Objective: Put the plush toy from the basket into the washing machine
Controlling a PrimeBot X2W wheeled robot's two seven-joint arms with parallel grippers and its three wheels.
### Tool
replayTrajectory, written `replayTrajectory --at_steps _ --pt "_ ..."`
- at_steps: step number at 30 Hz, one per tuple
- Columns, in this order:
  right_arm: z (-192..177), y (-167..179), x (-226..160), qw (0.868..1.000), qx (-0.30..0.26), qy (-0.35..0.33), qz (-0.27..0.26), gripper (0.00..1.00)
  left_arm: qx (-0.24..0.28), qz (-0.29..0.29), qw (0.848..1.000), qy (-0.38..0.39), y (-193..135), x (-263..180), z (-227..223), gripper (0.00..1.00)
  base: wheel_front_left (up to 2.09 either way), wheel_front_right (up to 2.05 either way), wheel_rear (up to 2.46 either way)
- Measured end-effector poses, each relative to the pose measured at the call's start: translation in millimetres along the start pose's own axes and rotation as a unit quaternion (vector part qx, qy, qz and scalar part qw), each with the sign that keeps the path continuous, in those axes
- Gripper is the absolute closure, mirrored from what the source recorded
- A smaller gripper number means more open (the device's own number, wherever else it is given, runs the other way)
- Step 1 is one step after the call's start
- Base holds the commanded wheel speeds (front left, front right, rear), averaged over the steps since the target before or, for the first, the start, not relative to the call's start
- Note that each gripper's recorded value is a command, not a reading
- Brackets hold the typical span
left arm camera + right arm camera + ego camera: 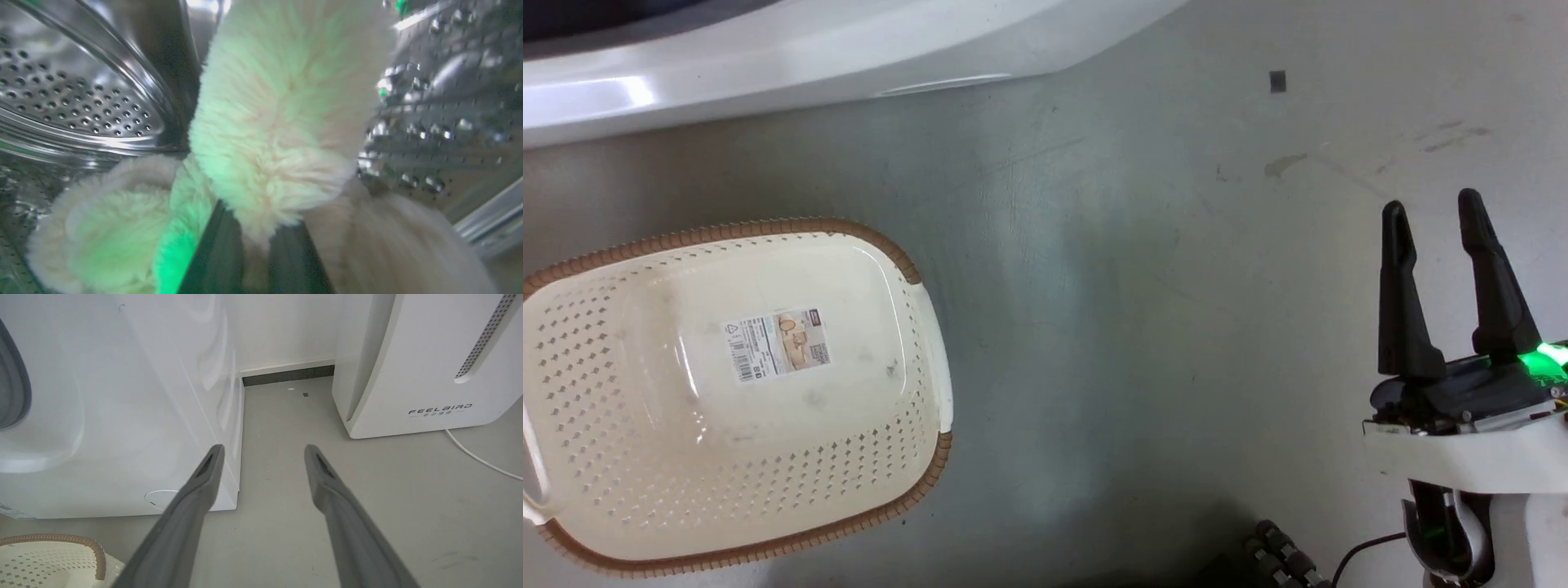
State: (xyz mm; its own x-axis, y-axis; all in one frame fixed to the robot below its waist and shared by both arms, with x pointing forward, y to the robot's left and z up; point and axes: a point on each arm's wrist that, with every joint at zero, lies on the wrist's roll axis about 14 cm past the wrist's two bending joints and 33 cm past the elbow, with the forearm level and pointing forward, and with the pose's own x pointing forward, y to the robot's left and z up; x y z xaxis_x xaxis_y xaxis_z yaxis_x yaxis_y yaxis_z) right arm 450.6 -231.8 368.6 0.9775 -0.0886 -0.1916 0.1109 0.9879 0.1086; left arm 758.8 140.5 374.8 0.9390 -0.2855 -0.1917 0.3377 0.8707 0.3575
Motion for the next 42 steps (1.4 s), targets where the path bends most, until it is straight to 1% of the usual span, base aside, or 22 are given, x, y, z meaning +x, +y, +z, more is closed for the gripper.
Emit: replayTrajectory --at_steps 2,5,11,12,13,16,21,25,28,31,37,42 --pt "-2 1 1 1.0 0.0 0.002 0.002 0.0 0.007 -0.018 0.999 0.039 -11 0 -22 1.0 0.0 0.0 0.0" --pt "-4 1 1 1.0 0.002 0.004 0.002 0.0 0.008 -0.04 0.997 0.067 -27 2 -35 1.0 0.0 0.0 0.0" --pt "-1 4 2 1.0 0.005 0.0 0.005 0.0 -0.016 -0.045 0.996 0.08 -26 -1 -36 1.0 0.0 0.0 0.0" --pt "0 5 2 1.0 0.005 -0.002 0.007 0.0 -0.018 -0.045 0.996 0.077 -24 -2 -34 0.75 0.0 0.0 0.0" --pt "3 5 2 1.0 0.005 -0.005 0.008 0.0 -0.02 -0.044 0.996 0.074 -22 -4 -32 0.0 0.0 0.0 0.0" --pt "12 7 2 1.0 0.001 -0.016 0.011 0.0 -0.027 -0.034 0.997 0.062 -12 -13 -25 0.0 0.0 0.0 0.0" --pt "35 11 -1 0.999 -0.007 -0.045 0.017 0.0 -0.06 -0.01 0.997 0.043 3 -38 -13 0.0 0.0 0.0 0.0" --pt "57 17 -6 0.997 -0.017 -0.07 0.025 0.0 -0.076 -0.005 0.996 0.037 4 -63 0 0.0 0.0 0.0 0.0" --pt "75 20 -12 0.995 -0.019 -0.092 0.03 0.0 -0.083 -0.003 0.996 0.022 5 -82 18 0.0 0.0 0.0 0.0" --pt "91 25 -19 0.993 -0.02 -0.11 0.037 0.0 -0.099 0.006 0.995 -0.017 8 -102 50 0.0 0.0 0.0 0.0" --pt "121 36 -35 0.988 -0.019 -0.147 0.051 0.0 -0.109 0.037 0.989 -0.094 15 -157 102 0.0 0.0 0.0 0.0" --pt "147 39 -50 0.982 -0.015 -0.181 0.054 0.0 -0.125 0.076 0.977 -0.157 19 -212 137 0.0 0.0 0.0 0.0"
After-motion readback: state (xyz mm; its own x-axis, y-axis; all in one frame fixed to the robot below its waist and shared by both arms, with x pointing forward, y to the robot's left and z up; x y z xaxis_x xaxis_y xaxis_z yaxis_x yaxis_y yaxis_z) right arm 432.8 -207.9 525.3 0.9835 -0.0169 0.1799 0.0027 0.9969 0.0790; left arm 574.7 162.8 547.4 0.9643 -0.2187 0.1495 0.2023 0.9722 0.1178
